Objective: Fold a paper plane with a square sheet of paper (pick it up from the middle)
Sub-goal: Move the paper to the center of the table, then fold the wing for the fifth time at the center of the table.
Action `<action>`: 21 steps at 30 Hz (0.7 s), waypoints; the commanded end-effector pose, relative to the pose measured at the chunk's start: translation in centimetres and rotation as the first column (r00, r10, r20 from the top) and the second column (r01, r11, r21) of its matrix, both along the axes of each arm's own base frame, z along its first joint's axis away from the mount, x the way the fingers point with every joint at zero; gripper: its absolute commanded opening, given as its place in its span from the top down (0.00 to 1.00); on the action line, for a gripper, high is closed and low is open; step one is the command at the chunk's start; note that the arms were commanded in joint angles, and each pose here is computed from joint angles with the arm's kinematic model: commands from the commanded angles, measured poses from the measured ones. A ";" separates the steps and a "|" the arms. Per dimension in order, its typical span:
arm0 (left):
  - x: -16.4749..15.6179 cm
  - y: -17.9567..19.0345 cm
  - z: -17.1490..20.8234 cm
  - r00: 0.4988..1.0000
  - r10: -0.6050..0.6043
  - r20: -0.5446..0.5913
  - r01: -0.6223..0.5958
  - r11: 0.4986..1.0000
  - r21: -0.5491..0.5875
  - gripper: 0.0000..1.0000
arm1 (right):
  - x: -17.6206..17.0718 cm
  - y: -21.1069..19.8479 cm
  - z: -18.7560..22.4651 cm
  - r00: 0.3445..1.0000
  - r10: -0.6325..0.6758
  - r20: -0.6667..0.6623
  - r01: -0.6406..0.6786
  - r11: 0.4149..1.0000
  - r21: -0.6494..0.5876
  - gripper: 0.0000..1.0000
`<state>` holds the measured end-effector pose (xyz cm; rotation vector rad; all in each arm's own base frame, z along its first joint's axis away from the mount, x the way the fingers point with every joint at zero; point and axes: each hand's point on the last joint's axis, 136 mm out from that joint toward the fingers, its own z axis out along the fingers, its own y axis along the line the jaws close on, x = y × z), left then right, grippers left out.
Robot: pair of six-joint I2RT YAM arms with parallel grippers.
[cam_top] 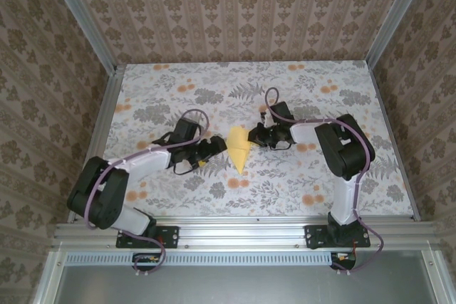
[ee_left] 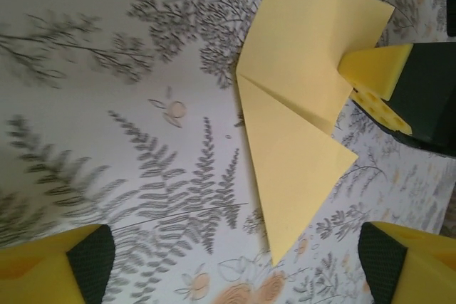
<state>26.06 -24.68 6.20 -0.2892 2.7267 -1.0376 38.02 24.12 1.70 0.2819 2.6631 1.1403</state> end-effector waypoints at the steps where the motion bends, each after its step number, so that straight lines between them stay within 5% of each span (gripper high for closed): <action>1: 0.4 -2.3 0.2 1.000 -0.012 0.019 0.013 0.997 -0.075 0.16 | 1.0 -1.6 0.0 0.994 -0.111 -0.006 0.111 0.994 0.012 0.89; 10: -0.5 -6.1 -1.7 0.998 -0.019 -0.061 0.012 0.994 -0.106 0.40 | 0.5 -2.3 -0.6 0.989 -0.139 -0.042 0.140 0.990 0.005 0.88; 21: -0.6 -5.6 -2.5 0.997 -0.025 -0.076 0.023 0.999 -0.024 0.62 | -1.3 -2.5 6.5 0.996 -0.012 0.090 0.020 0.996 -0.084 0.62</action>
